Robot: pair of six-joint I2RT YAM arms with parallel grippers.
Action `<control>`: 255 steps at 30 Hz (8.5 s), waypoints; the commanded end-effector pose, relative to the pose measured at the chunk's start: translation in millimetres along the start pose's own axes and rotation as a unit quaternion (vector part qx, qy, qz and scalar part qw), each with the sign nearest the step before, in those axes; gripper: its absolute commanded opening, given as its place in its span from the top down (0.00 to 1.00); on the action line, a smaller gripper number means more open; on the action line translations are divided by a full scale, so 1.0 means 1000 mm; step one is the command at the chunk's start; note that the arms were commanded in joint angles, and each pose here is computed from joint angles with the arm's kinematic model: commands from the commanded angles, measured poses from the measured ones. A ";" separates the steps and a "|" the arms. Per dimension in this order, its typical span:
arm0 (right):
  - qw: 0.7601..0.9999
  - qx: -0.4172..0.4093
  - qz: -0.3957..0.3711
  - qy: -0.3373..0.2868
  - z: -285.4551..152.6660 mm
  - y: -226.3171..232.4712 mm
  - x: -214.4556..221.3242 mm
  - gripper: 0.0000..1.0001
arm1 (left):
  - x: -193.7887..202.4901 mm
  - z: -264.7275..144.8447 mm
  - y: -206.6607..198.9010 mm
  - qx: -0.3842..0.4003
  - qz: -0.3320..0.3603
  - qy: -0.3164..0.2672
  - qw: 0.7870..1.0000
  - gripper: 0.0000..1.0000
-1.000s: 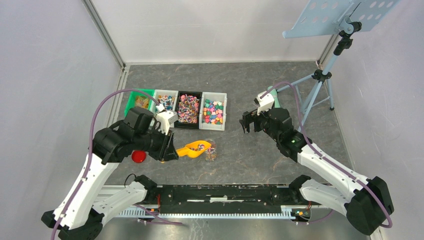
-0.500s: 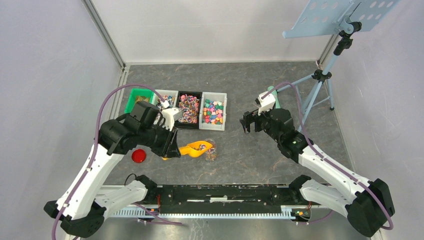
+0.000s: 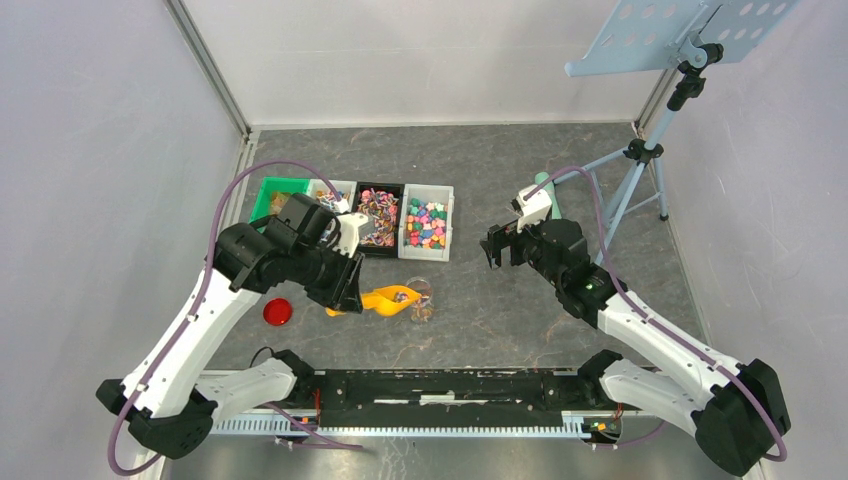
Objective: Pack the candies
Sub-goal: Place the fake candies in the packing bottle, then scoop the fake candies from the storage box.
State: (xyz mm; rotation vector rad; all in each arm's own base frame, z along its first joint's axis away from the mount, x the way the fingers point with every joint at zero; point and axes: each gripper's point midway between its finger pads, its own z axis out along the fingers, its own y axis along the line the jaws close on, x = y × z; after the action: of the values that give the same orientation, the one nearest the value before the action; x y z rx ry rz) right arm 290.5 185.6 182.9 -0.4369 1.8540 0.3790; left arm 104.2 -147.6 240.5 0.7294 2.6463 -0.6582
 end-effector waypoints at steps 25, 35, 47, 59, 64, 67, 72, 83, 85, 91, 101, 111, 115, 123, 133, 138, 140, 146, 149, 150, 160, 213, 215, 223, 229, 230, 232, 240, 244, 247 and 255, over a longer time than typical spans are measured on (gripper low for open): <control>1.000 0.011 0.008 -0.026 -0.003 -0.006 -0.006 0.02 | -0.018 -0.006 -0.007 -0.024 0.017 0.039 0.999 0.98; 0.999 0.025 -0.002 -0.027 -0.007 -0.013 -0.003 0.02 | -0.025 -0.004 -0.009 -0.037 0.022 0.059 0.997 0.98; 0.999 0.036 -0.010 -0.036 -0.011 -0.019 -0.008 0.02 | -0.024 -0.005 -0.005 -0.061 0.017 0.088 0.994 0.98; 0.999 0.030 -0.005 -0.036 -0.010 -0.017 -0.007 0.02 | -0.026 -0.013 -0.002 -0.077 0.015 0.081 0.994 0.98; 0.999 0.023 -0.003 -0.035 -0.010 -0.014 -0.007 0.02 | -0.031 -0.019 -0.004 -0.077 0.017 0.071 0.994 0.98; 0.999 0.020 -0.006 -0.034 -0.010 -0.013 -0.006 0.02 | -0.032 -0.020 -0.001 -0.090 0.012 0.072 0.993 0.98; 0.999 0.027 -0.001 -0.020 -0.009 -0.015 -0.002 0.02 | -0.031 -0.019 0.003 -0.099 0.009 0.076 0.992 0.98; 1.000 -0.003 0.002 -0.011 -0.001 -0.003 -0.009 0.02 | -0.081 -0.043 -0.014 -0.048 0.122 -0.165 0.978 0.98; 1.000 -0.005 0.002 -0.010 0.000 -0.002 -0.012 0.02 | -0.083 -0.045 -0.016 -0.036 0.162 -0.206 0.964 0.98; 0.999 -0.033 0.019 -0.018 0.001 0.009 -0.019 0.02 | -0.086 -0.063 -0.012 -0.050 0.282 -0.373 0.883 0.98; 0.999 -0.041 0.032 -0.016 -0.004 0.013 -0.024 0.02 | -0.082 -0.060 0.031 -0.146 0.225 -0.422 0.866 0.98; 0.998 0.041 0.048 -0.014 -0.022 -0.016 -0.015 0.02 | -0.100 -0.035 0.061 -0.212 0.139 -0.374 0.892 0.98; 0.998 0.050 0.034 0.025 -0.024 -0.020 0.004 0.02 | -0.106 -0.038 0.070 -0.235 0.105 -0.349 0.901 0.98; 0.999 -0.007 0.001 0.044 -0.030 -0.004 0.015 0.02 | -0.092 -0.028 0.111 -0.258 0.017 -0.299 0.919 0.98; 0.997 -0.078 0.006 0.029 -0.044 0.021 0.010 0.02 | -0.073 -0.009 0.167 -0.280 -0.104 -0.209 0.931 0.98; 0.994 -0.096 0.051 0.020 -0.049 0.029 0.023 0.02 | -0.075 -0.002 0.188 -0.291 -0.149 -0.194 0.925 0.98; 0.994 -0.092 0.054 0.019 -0.050 0.028 0.026 0.02 | -0.073 -0.009 0.200 -0.311 -0.173 -0.193 0.915 0.98; 0.996 -0.071 0.049 0.018 -0.053 0.020 0.026 0.02 | -0.072 -0.045 0.225 -0.358 -0.200 -0.204 0.889 0.98; 0.996 -0.069 0.054 0.020 -0.053 0.019 0.032 0.02 | -0.071 -0.056 0.235 -0.359 -0.219 -0.200 0.885 0.98; 0.996 -0.070 0.055 0.022 -0.053 0.020 0.034 0.02 | -0.070 -0.056 0.238 -0.360 -0.226 -0.191 0.885 0.98; 0.992 -0.095 0.074 0.040 -0.059 0.029 0.055 0.02 | -0.065 -0.086 0.272 -0.434 -0.208 -0.119 0.868 0.98; 0.997 -0.018 0.051 0.050 -0.072 0.001 0.037 0.02 | -0.066 -0.002 0.325 -0.349 -0.217 0.005 0.912 0.98; 0.997 -0.017 0.052 0.045 -0.071 0.000 0.035 0.02 | -0.067 0.000 0.327 -0.353 -0.218 -0.005 0.910 0.98; 0.997 -0.026 0.059 0.045 -0.067 0.005 0.033 0.02 | -0.042 0.011 0.328 -0.389 -0.219 -0.046 0.893 0.98; 0.997 -0.028 0.060 0.050 -0.064 0.005 0.042 0.02 | -0.035 0.025 0.328 -0.384 -0.235 -0.061 0.891 0.98; 0.996 -0.027 0.060 0.052 -0.064 0.005 0.042 0.02 | -0.034 0.027 0.329 -0.385 -0.236 -0.063 0.890 0.98; 0.997 -0.027 0.059 0.052 -0.063 0.005 0.042 0.02 | -0.028 0.030 0.329 -0.391 -0.239 -0.065 0.887 0.98; 0.996 -0.043 0.060 0.048 -0.065 0.011 0.039 0.02 | -0.023 0.025 0.329 -0.418 -0.236 -0.113 0.870 0.98; 0.996 -0.052 0.065 0.035 -0.067 0.014 0.033 0.02 | -0.028 0.028 0.324 -0.403 -0.227 -0.136 0.876 0.98; 0.996 -0.061 0.067 0.026 -0.063 0.017 0.025 0.02 | -0.032 0.027 0.324 -0.402 -0.223 -0.146 0.876 0.98; 0.991 -0.095 0.085 0.026 -0.057 0.032 0.017 0.02 | -0.037 0.037 0.325 -0.389 -0.222 -0.177 0.877 0.98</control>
State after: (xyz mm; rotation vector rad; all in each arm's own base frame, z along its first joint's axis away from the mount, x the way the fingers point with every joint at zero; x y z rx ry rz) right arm 217.6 171.8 153.8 -0.4296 2.0160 0.5846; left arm 308.0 70.8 108.4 -0.1718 2.4808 0.2561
